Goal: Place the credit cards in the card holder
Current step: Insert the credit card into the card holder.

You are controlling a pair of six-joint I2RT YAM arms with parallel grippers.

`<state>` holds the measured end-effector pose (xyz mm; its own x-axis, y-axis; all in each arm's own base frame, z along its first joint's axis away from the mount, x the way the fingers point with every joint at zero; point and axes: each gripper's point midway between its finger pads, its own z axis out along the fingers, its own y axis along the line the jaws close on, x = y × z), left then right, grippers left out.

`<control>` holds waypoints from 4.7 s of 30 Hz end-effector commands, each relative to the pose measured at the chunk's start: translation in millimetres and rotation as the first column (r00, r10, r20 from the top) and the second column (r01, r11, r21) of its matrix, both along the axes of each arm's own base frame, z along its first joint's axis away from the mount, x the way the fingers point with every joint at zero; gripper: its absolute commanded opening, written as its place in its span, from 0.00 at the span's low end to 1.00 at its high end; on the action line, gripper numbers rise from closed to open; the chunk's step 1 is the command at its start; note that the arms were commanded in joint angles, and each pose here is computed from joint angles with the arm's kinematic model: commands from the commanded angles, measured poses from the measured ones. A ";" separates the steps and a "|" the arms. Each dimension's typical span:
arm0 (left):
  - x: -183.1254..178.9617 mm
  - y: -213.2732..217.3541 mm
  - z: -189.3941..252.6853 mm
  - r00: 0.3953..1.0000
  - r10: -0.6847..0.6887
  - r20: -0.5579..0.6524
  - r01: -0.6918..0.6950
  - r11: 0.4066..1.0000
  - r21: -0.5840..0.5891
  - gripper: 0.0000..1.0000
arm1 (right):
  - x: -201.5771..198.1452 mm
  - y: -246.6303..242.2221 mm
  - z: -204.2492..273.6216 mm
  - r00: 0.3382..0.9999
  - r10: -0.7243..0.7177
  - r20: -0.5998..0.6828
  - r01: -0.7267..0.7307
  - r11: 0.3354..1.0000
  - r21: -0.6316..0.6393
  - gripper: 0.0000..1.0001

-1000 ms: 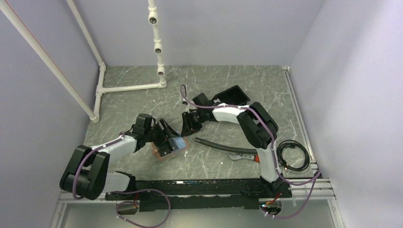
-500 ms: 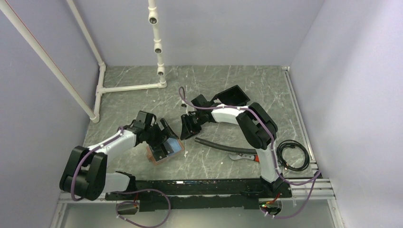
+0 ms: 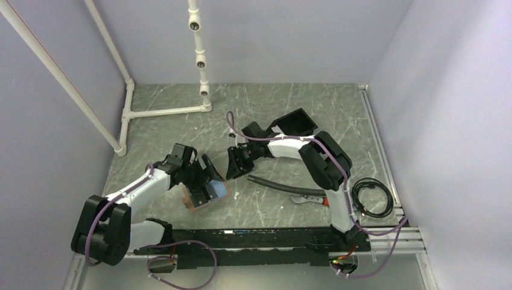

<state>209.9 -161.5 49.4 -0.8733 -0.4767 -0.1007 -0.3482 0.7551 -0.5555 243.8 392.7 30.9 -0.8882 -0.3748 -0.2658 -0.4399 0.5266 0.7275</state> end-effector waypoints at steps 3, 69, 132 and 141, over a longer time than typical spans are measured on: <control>14.2 -6.8 -10.8 0.989 0.033 0.143 -0.018 0.995 -0.100 0.82 | -36.3 11.5 -5.2 0.995 -0.006 -0.099 0.012 0.998 0.059 0.33; 5.4 3.5 10.0 0.991 0.014 0.132 -0.009 0.999 -0.039 0.81 | -28.1 -14.2 -81.8 0.973 -0.169 -0.155 0.152 0.981 -0.117 0.00; 76.1 -69.9 2.7 0.979 -0.107 0.175 0.128 0.986 -0.111 0.33 | 19.0 -36.6 -16.6 0.992 -0.120 -0.025 0.116 0.986 -0.120 0.23; 45.4 -47.0 7.6 0.987 -0.086 0.132 0.092 0.995 -0.039 0.49 | 42.1 -64.0 -5.4 0.982 -0.175 0.077 0.187 0.963 -0.194 0.27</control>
<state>269.6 -212.9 37.2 -0.8977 -0.4054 -0.1725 -0.2184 0.7495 -0.6249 267.7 343.2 21.3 -0.9430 -0.2708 -0.1932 -0.3296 0.6808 0.6541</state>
